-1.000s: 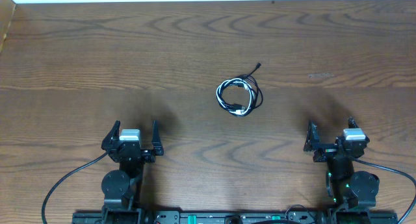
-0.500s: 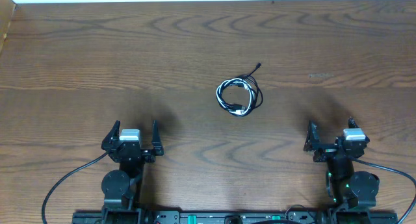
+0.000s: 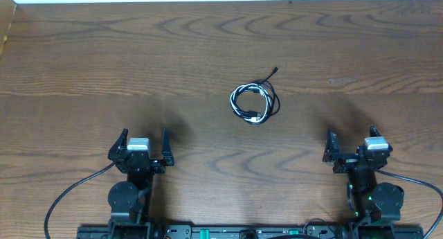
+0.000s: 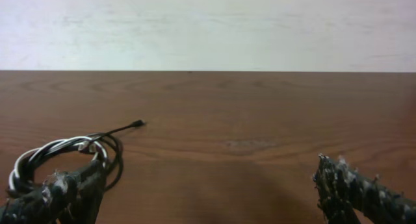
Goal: Untangle cables
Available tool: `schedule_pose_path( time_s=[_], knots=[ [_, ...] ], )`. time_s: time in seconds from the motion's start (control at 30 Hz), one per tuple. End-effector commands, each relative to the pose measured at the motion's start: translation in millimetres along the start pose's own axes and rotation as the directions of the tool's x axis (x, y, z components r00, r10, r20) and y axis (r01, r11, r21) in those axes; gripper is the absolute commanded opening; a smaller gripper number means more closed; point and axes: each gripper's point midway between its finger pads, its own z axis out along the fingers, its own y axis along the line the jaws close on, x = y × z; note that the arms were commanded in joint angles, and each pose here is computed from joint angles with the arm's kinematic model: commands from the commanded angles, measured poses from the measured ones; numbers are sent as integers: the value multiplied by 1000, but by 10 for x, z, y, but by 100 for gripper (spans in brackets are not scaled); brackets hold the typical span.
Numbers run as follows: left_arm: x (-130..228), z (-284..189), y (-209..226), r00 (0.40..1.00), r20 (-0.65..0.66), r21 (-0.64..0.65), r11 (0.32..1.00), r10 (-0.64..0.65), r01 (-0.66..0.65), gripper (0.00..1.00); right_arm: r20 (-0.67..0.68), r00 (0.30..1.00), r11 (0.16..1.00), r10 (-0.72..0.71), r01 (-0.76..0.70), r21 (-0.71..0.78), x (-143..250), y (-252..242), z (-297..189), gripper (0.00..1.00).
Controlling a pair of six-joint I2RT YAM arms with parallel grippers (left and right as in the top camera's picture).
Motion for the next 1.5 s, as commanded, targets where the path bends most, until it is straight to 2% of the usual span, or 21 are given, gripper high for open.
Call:
schedule_pose_path(
  time_s=[0.0, 0.4, 0.93, 1.27, 1.47],
  knots=[
    [184, 15, 35, 999, -54, -20, 1000, 6, -8, 98, -1, 1000, 998, 12, -12, -62, 8, 114, -2, 99],
    [146, 9, 21, 999, -46, -12, 1000, -12, 12, 98, 6, 1000, 991, 10, -9, -132, -34, 236, -21, 99],
    [-27, -16, 16, 999, -23, -6, 999, -36, 36, 98, 4, 1000, 990, 11, -10, -143, -194, 265, -76, 99],
    [-174, 36, -71, 995, -90, 47, 998, -34, 38, 98, -32, 999, 990, 12, -17, -142, -351, 274, -101, 99],
    [-409, 147, -192, 987, -155, 120, 992, -31, 49, 98, -107, 994, 984, -2, -17, -178, -445, 343, -77, 99]
  ],
)
